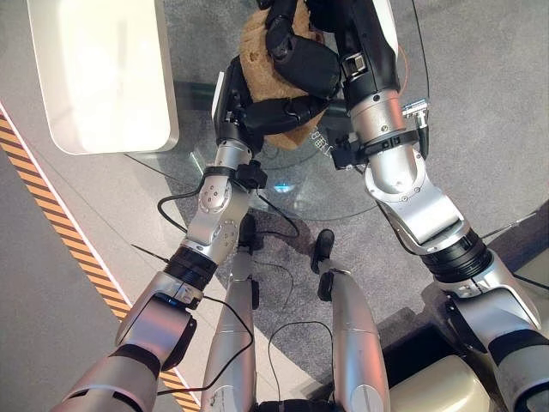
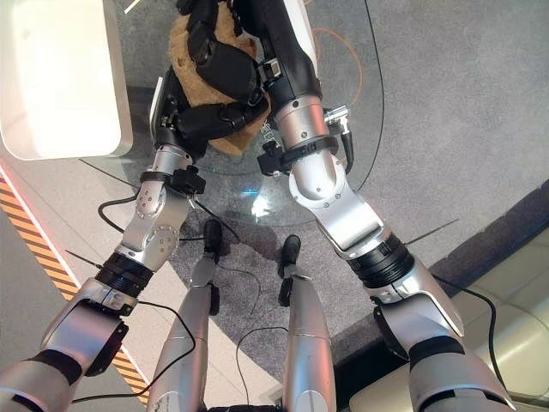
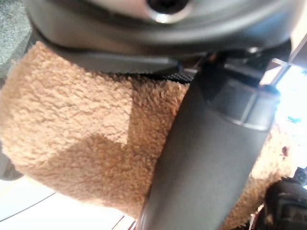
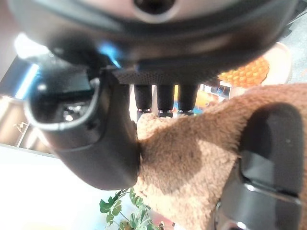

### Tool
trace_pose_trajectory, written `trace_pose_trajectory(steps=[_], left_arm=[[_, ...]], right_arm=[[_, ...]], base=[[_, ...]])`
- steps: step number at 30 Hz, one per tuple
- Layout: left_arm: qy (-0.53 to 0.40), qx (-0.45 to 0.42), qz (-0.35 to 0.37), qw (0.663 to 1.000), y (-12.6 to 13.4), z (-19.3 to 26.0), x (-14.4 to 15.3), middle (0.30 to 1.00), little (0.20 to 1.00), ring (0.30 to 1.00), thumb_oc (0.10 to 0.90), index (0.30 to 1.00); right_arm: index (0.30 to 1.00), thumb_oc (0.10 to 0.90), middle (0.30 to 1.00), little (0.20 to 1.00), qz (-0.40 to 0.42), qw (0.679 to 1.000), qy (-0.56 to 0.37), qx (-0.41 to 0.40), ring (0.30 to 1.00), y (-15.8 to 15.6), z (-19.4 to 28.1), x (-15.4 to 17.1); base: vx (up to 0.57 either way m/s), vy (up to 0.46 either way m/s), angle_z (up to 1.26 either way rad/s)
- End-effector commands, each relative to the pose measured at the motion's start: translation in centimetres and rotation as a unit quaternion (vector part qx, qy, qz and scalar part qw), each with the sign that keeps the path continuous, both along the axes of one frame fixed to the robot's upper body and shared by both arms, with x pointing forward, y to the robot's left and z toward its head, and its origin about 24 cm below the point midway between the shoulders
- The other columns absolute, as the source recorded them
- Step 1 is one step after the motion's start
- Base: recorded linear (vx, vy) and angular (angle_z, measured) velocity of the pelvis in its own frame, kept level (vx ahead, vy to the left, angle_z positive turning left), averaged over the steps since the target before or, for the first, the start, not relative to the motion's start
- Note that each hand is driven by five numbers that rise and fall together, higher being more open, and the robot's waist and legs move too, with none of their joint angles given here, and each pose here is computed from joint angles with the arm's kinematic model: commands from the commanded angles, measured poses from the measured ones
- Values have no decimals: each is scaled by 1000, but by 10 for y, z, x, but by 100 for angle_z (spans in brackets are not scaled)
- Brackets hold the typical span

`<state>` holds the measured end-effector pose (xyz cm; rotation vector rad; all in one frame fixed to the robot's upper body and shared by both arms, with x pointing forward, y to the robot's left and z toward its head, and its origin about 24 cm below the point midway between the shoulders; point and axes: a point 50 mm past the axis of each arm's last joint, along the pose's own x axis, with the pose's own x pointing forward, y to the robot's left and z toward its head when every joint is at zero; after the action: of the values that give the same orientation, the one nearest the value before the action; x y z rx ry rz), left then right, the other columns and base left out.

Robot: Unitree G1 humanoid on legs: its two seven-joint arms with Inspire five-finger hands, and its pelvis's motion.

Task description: Wipe the table with a cloth and put it in the basket.

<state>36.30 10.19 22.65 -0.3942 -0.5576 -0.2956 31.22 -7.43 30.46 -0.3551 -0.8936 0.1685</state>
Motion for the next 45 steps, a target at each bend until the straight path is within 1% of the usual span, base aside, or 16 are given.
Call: trace_pose_trajectory(steps=[1,2,3,4,13,15,27,34,45], left_arm=[[-151,-18,-69,986,-31,57,-25,300,200,300,100,300],[-152,-18,-68,986,-31,57,-25,300,200,300,100,300],[-153,-18,-69,986,-31,58,-25,300,200,300,100,300],[-153,-18,-69,986,-32,59,-25,300,200,300,100,300],[-152,-24,-73,985,-31,59,-25,300,200,300,100,300],[-144,-39,-86,985,-31,58,-25,300,200,300,100,300],[-144,-30,-76,986,-31,55,-24,300,200,300,100,300],[-141,-33,-76,987,-28,54,-23,300,200,300,100,300],[-139,-30,-71,987,-24,52,-23,300,200,300,100,300]], right_arm=[[300,100,300,200,144,954,-255,71,300,22,93,-87],[514,350,514,450,143,954,-253,71,514,22,93,-87],[599,449,599,549,143,954,-252,72,599,22,93,-86],[900,800,900,900,142,955,-249,72,900,22,93,-85],[900,800,900,900,140,956,-247,74,900,23,93,-85],[900,800,900,900,139,956,-247,76,900,22,92,-84],[900,800,900,900,131,956,-252,78,900,21,94,-85],[900,800,900,900,113,954,-266,84,900,16,98,-86],[900,800,900,900,108,951,-275,93,900,11,104,-89]], base=[[0,0,0],[0,0,0],[0,0,0],[0,0,0],[0,0,0],[0,0,0],[0,0,0],[0,0,0],[0,0,0]])
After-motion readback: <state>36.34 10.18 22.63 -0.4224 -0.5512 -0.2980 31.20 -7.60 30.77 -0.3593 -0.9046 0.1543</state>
